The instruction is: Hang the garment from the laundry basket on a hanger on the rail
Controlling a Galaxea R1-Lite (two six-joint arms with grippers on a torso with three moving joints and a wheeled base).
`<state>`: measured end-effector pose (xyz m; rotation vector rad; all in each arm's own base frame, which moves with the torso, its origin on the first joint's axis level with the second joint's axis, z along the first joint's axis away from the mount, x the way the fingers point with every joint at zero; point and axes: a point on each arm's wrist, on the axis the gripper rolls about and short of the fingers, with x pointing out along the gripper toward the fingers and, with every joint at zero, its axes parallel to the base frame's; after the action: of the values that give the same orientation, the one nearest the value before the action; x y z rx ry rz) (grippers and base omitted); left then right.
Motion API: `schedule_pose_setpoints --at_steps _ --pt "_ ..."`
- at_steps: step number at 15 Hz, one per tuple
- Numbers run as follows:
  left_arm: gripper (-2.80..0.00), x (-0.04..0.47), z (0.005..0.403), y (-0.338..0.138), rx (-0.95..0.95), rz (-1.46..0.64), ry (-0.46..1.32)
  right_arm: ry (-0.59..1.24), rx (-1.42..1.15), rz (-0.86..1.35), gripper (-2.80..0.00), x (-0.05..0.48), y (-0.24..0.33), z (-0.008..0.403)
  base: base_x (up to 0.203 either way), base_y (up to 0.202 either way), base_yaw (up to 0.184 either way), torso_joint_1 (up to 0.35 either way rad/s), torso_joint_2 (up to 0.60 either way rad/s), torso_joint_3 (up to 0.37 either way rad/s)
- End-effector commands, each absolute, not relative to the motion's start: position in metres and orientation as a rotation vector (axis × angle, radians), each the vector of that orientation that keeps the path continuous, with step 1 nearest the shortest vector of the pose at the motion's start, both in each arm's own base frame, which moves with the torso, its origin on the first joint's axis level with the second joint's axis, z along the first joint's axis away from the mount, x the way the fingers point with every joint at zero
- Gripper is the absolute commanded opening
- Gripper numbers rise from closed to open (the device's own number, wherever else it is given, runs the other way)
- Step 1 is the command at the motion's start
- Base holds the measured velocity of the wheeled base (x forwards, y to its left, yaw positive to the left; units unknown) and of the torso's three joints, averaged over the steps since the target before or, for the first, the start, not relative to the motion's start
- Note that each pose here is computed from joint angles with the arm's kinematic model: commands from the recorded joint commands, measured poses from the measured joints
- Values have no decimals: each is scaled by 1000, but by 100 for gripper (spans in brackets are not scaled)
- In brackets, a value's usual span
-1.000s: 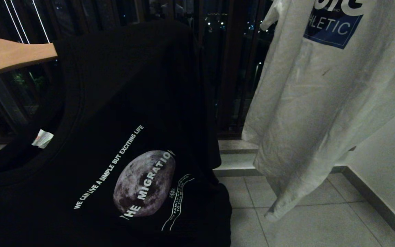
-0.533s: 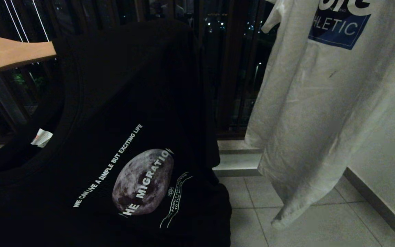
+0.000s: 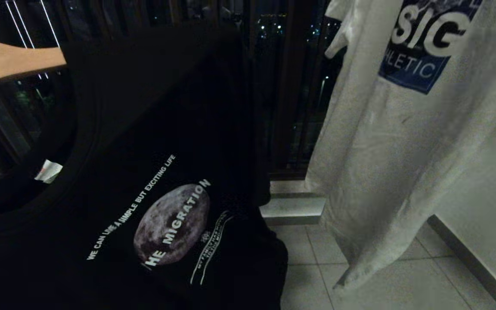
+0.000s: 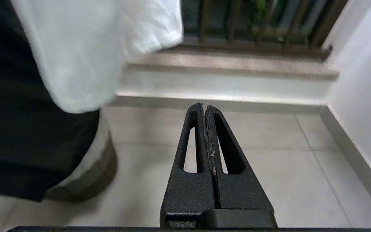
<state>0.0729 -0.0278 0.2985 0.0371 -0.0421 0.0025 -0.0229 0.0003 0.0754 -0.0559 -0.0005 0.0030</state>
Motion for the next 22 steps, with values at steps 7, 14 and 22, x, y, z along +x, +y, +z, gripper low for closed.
schedule_pose_setpoints --at_steps 7,14,22 --pt "-280 72 301 -27 35 6 -49 -2 -60 3 -280 -23 0 75 0 0 0 77 -465 -365" --pt "-280 70 301 -26 53 6 -56 0 -57 3 -280 -23 0 75 0 0 0 147 -478 -333" --pt "-280 70 302 -26 67 6 -57 0 -60 3 -280 -23 0 75 0 0 0 200 -527 -324"
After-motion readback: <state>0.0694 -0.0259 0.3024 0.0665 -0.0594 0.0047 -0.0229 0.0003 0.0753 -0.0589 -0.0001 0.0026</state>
